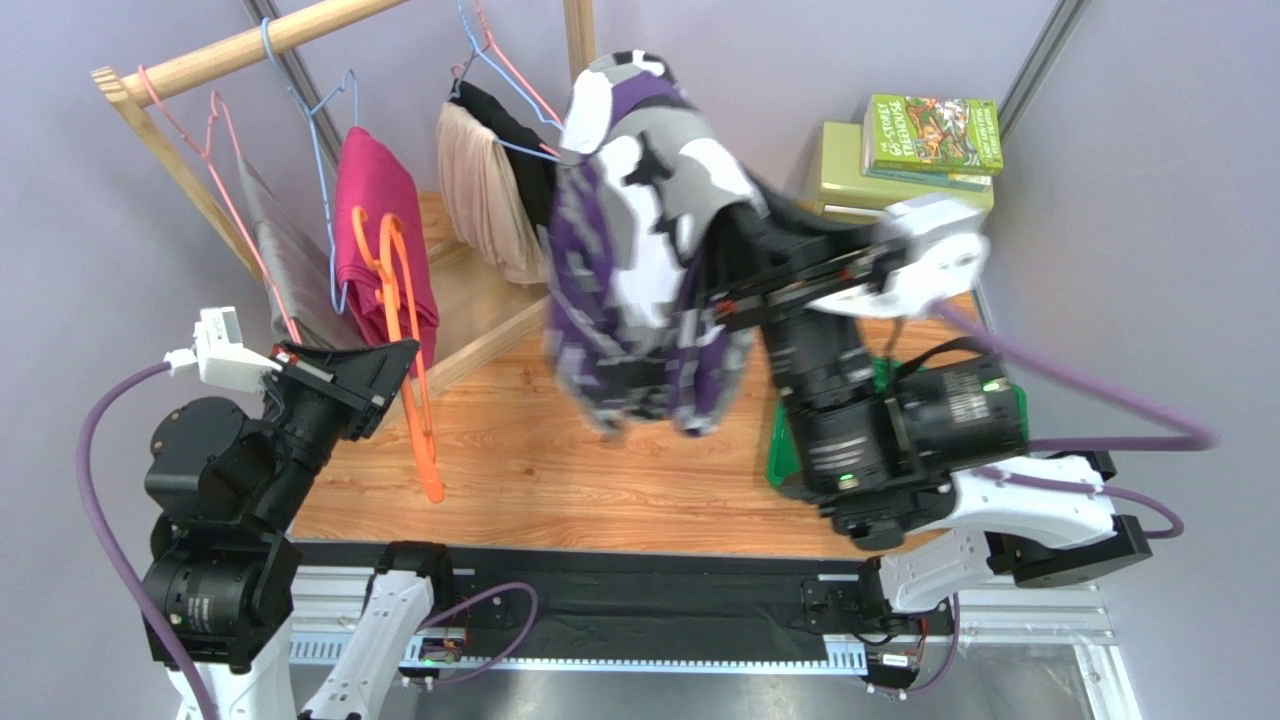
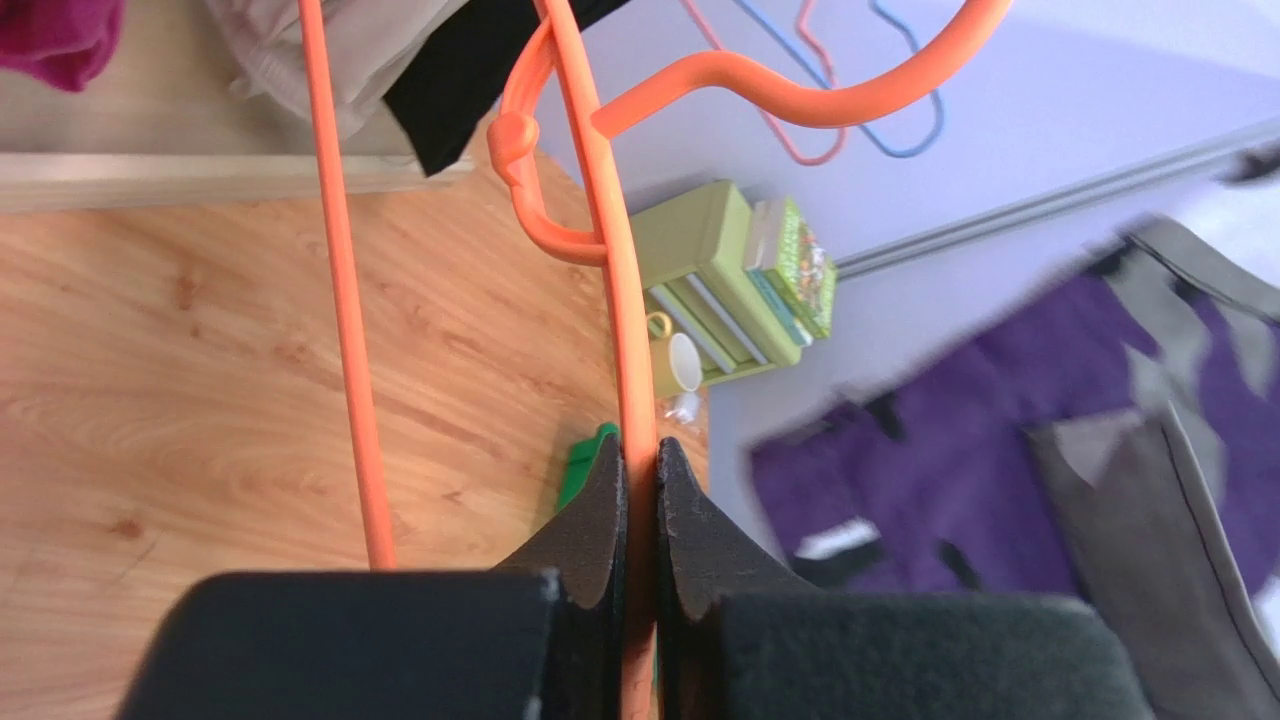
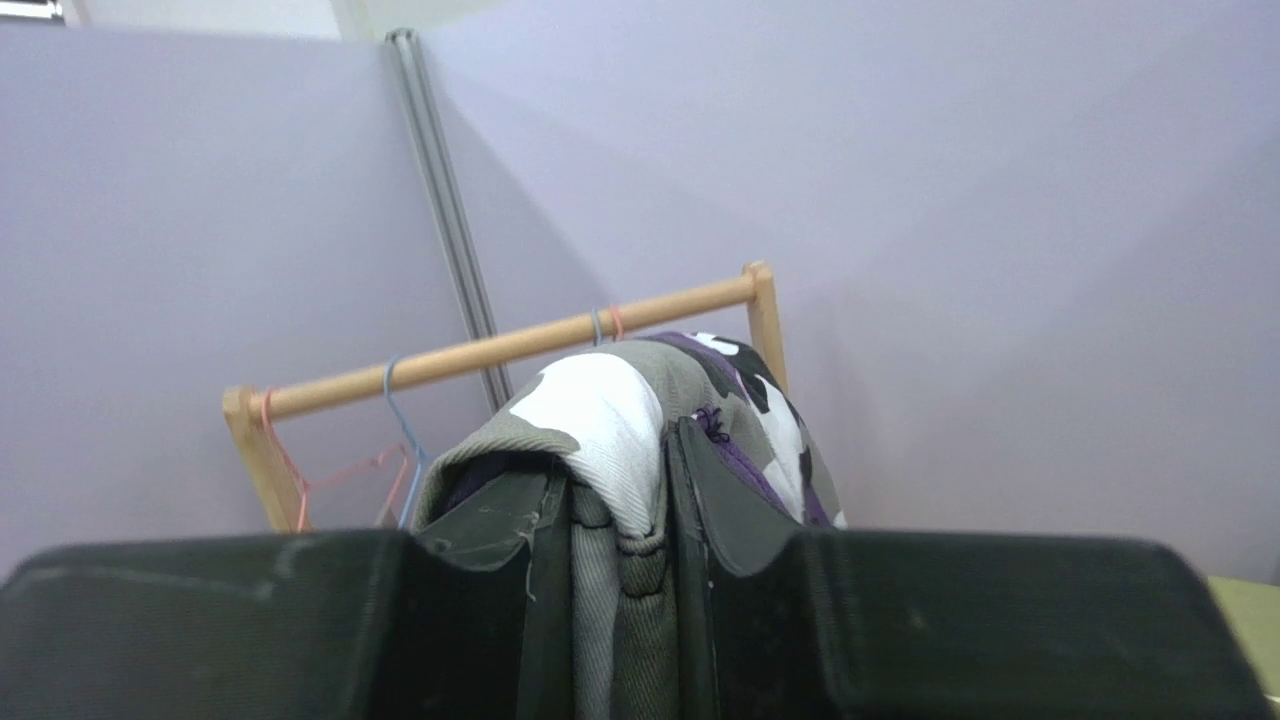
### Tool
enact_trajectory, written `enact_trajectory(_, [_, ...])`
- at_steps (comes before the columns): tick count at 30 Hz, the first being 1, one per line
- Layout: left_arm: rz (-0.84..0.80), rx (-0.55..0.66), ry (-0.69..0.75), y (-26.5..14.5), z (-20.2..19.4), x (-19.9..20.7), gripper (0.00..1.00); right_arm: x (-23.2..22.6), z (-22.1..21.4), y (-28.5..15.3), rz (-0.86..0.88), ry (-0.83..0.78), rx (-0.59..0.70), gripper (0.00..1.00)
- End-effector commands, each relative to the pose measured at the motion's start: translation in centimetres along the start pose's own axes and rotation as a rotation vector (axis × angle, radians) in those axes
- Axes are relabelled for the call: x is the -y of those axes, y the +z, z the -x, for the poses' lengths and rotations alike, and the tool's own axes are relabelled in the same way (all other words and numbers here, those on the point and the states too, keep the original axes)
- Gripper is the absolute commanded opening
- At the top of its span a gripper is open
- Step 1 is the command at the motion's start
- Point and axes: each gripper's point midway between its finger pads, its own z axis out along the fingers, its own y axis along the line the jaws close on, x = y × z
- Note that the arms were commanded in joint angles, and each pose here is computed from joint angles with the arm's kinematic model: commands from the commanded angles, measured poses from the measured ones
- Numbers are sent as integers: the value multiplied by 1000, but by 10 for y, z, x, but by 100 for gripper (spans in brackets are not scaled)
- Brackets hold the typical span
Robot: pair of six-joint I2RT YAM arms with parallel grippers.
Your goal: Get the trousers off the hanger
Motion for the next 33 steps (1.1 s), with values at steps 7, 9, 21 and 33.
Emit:
enact_trajectory(7, [8,27,61,-2,5,-2,0,77,72,-7,-66,173,148,0])
enact_trajectory(9, [7,28,66,-3,6,-1,0,79,49,-17,-53,130,99,0])
enact_trajectory(21, [-25,13,61,-2,6,8,0,114,-124,-70,-159,-118,-255,0])
enact_trajectory(33, [-32,-10,56,1,5,13,0,213,-151,-57,-504,-281,-322,0])
